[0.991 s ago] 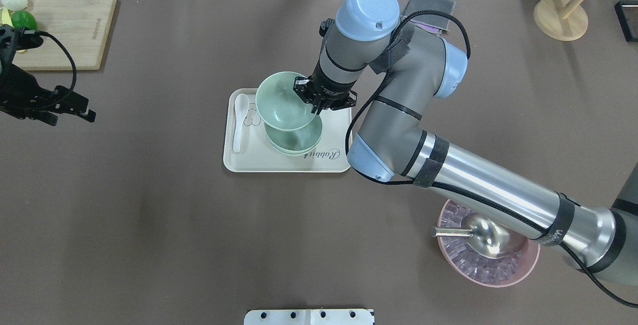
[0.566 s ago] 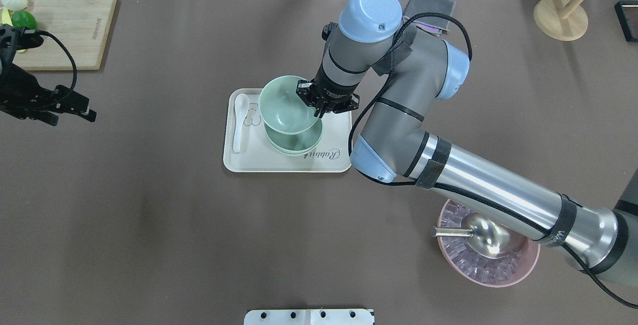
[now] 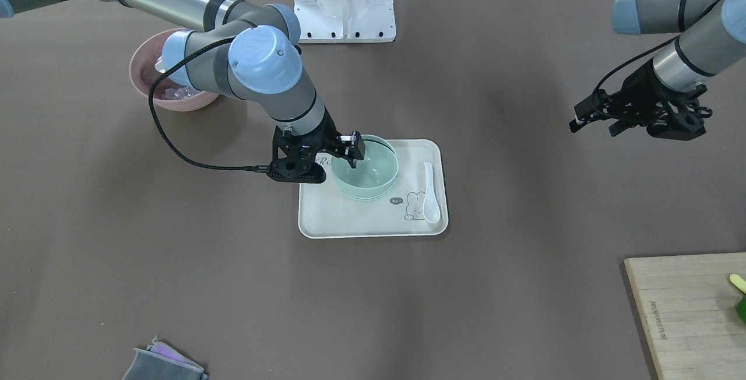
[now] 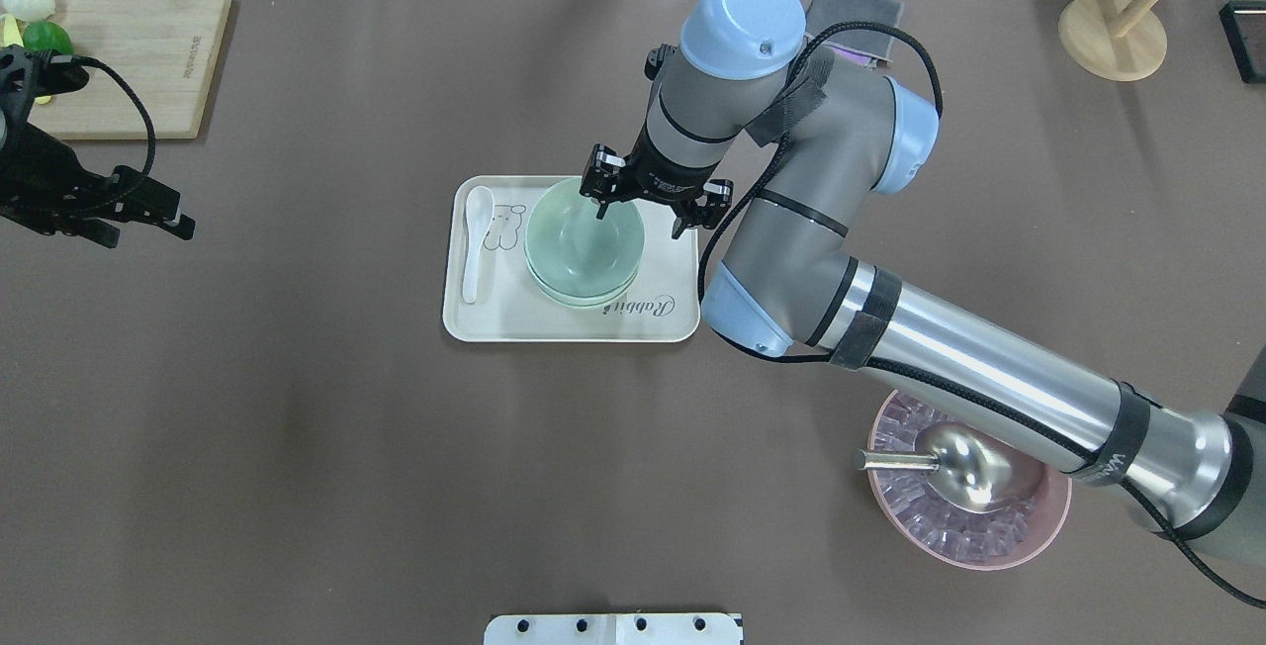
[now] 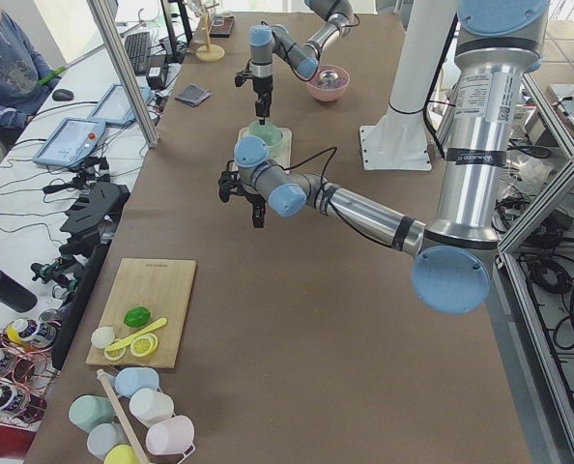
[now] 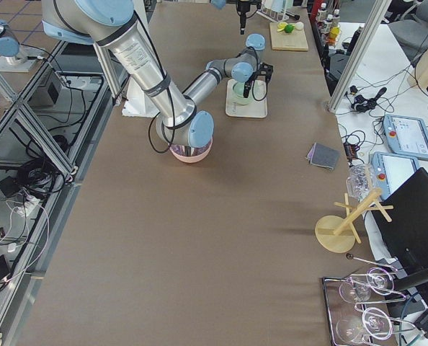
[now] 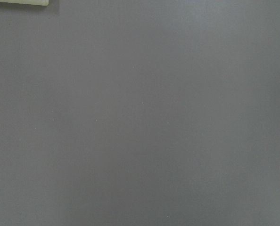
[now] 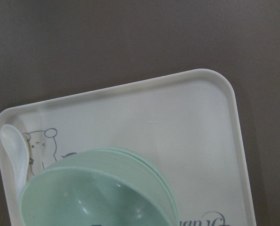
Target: Stack green bowls together
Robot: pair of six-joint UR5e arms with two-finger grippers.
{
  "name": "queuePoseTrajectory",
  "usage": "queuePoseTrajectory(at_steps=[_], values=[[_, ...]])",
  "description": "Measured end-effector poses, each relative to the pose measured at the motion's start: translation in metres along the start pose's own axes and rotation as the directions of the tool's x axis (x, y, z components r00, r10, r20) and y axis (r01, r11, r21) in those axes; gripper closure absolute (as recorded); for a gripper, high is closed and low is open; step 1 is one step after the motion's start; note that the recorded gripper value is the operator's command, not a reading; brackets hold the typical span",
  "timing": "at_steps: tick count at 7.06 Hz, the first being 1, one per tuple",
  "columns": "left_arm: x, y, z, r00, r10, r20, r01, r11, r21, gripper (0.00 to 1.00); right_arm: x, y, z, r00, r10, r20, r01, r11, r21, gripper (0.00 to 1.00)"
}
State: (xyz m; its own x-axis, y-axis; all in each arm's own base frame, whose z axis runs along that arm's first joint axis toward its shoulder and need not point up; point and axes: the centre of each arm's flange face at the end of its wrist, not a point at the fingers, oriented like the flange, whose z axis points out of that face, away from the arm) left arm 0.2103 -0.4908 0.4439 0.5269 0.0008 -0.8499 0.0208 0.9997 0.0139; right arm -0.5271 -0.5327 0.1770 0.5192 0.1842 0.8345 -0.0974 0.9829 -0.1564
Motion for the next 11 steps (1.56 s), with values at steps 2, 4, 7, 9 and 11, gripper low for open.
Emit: queuePoseTrajectory(at_steps=[2,4,7,9,11], values=[[0.000,0.000,-0.001,1.000,-0.002,0.001,0.002,1.000,0.001,0.02,0.020,-0.025,-0.023,1.000,0.022,0.014,-0.021,1.000,-0.006,0.00],[-0.014,-0.007,-0.013,1.000,-0.015,0.010,0.015,1.000,0.027,0.02,0.118,-0.076,-0.063,0.999,-0.034,-0.006,0.034,0.999,0.035,0.00],[-0.063,-0.012,-0.040,0.997,0.055,0.050,-0.059,0.996,0.073,0.02,0.336,-0.174,-0.164,0.974,-0.202,-0.099,0.208,0.976,0.061,0.00],[-0.143,0.005,-0.072,0.982,0.147,0.117,-0.158,0.983,0.095,0.02,0.457,-0.209,-0.225,0.935,-0.304,-0.183,0.312,0.950,0.019,0.00],[-0.205,0.040,-0.085,0.966,0.163,0.202,-0.185,0.978,0.095,0.02,0.574,-0.219,-0.260,0.903,-0.369,-0.222,0.374,0.927,-0.020,0.00]])
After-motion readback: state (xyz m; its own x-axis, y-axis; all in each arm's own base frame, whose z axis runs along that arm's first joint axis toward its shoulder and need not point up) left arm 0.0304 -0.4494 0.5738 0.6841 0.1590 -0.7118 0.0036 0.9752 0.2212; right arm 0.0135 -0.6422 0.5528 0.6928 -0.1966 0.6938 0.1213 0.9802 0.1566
